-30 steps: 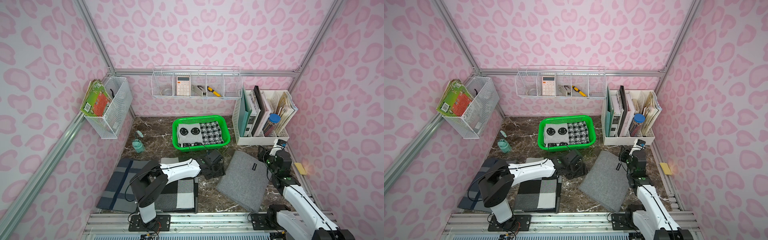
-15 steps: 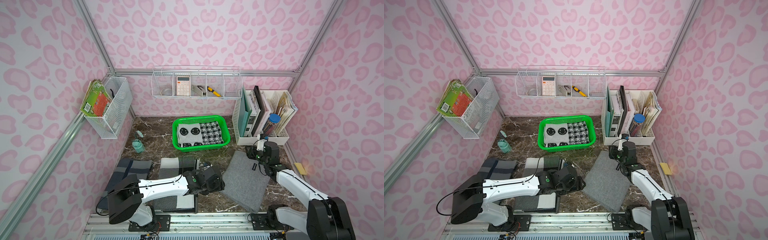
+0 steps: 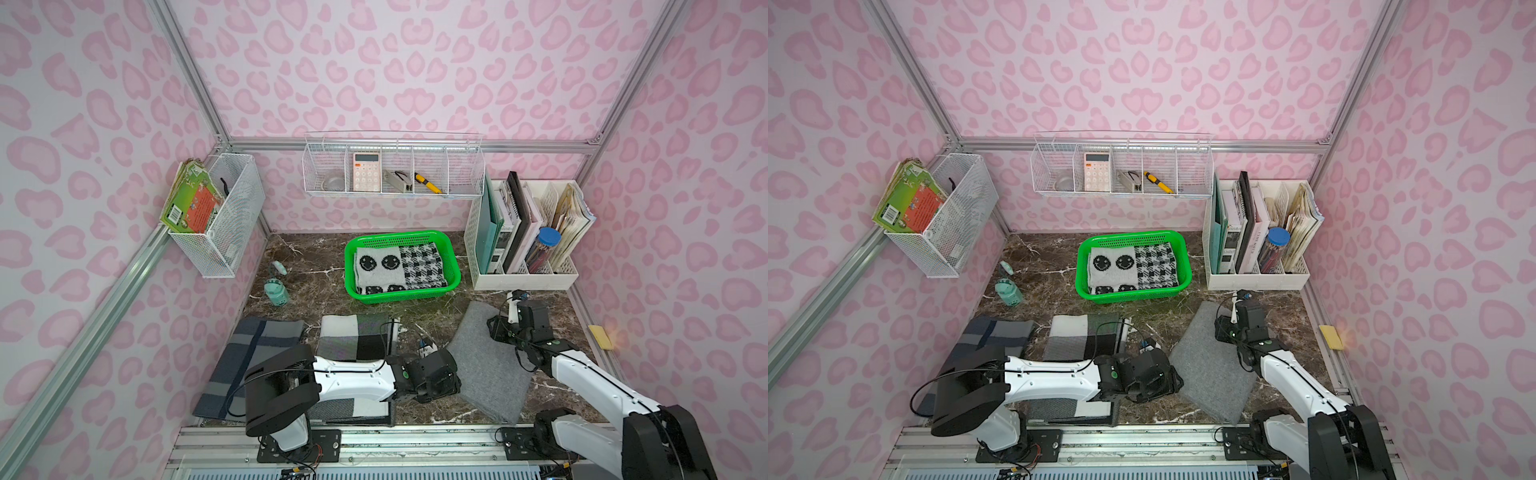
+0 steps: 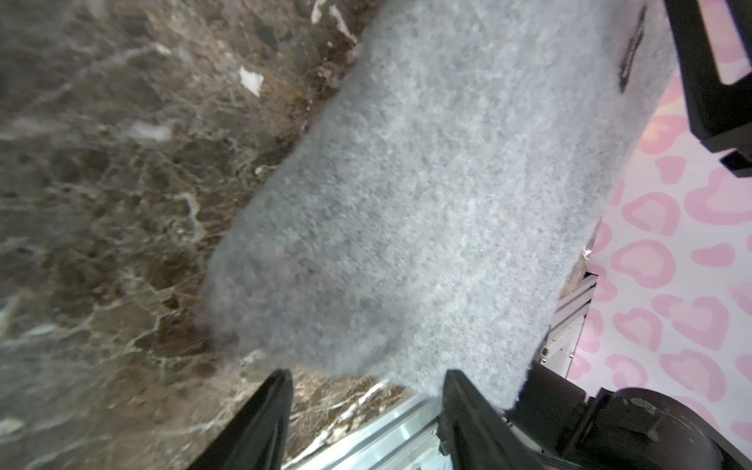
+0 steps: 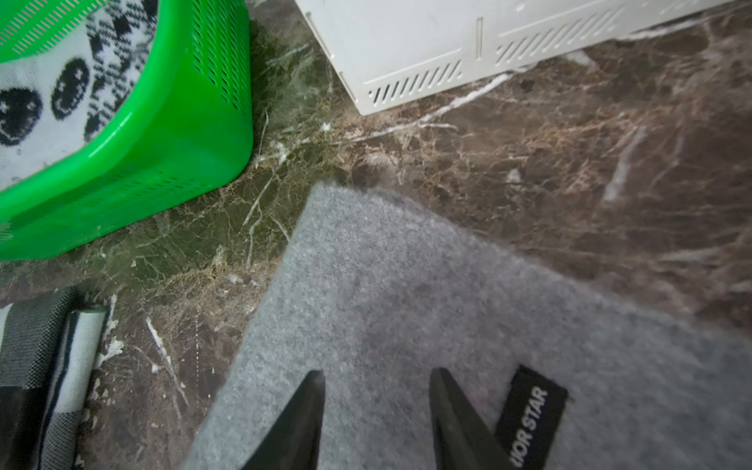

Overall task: Put the folded scarf in the basket
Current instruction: Move the scarf to the center of the board.

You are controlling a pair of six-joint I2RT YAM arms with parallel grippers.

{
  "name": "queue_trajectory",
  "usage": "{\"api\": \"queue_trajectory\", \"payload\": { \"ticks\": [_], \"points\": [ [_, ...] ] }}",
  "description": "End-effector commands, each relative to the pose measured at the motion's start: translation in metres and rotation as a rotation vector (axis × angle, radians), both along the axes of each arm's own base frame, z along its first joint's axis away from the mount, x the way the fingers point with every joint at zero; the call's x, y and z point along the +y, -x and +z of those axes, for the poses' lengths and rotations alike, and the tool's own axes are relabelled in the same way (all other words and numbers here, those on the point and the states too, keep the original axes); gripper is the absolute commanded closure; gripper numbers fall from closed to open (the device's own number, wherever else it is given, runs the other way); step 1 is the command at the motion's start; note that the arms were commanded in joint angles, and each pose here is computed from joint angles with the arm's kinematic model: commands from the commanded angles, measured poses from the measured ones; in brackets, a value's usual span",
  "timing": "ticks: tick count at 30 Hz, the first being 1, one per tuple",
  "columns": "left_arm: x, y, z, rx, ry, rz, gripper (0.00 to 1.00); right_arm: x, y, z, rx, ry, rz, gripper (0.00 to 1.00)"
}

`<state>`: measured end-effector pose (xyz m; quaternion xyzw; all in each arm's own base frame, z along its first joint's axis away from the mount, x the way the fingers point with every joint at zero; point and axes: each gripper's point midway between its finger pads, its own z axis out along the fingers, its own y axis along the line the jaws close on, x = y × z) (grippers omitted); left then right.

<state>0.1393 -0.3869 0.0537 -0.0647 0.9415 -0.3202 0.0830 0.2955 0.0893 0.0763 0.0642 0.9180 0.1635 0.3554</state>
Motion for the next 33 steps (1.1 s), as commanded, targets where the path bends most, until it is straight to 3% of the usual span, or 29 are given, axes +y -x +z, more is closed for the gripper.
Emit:
{"api": "queue_trajectory", "payload": {
  "ticks": [1,5,11,18,23,30,33],
  "points": [
    [-0.004,-0.002,-0.005,0.013,-0.002,0.017,0.40,-0.002,0.007,-0.009,0.043,0.005,-0.034,0.56],
    [-0.006,-0.010,-0.012,0.020,-0.012,0.029,0.53,0.001,0.020,-0.021,0.059,0.000,-0.044,0.56],
    [-0.004,-0.039,-0.016,0.013,0.017,0.059,0.56,0.004,0.042,-0.037,0.101,0.001,-0.073,0.56],
    [0.045,-0.108,-0.011,-0.048,-0.044,0.167,0.53,0.030,0.067,-0.039,0.113,-0.057,-0.052,0.57],
    [0.072,-0.145,0.020,-0.120,-0.047,0.204,0.41,0.059,0.086,-0.026,0.091,-0.068,-0.006,0.57],
    [0.078,-0.131,0.041,-0.138,-0.025,0.135,0.32,0.051,0.081,0.005,-0.013,-0.043,-0.030,0.48],
    [0.082,-0.117,0.040,-0.124,-0.020,0.114,0.31,0.042,0.071,0.022,-0.070,-0.019,-0.041,0.36]
  ]
}}
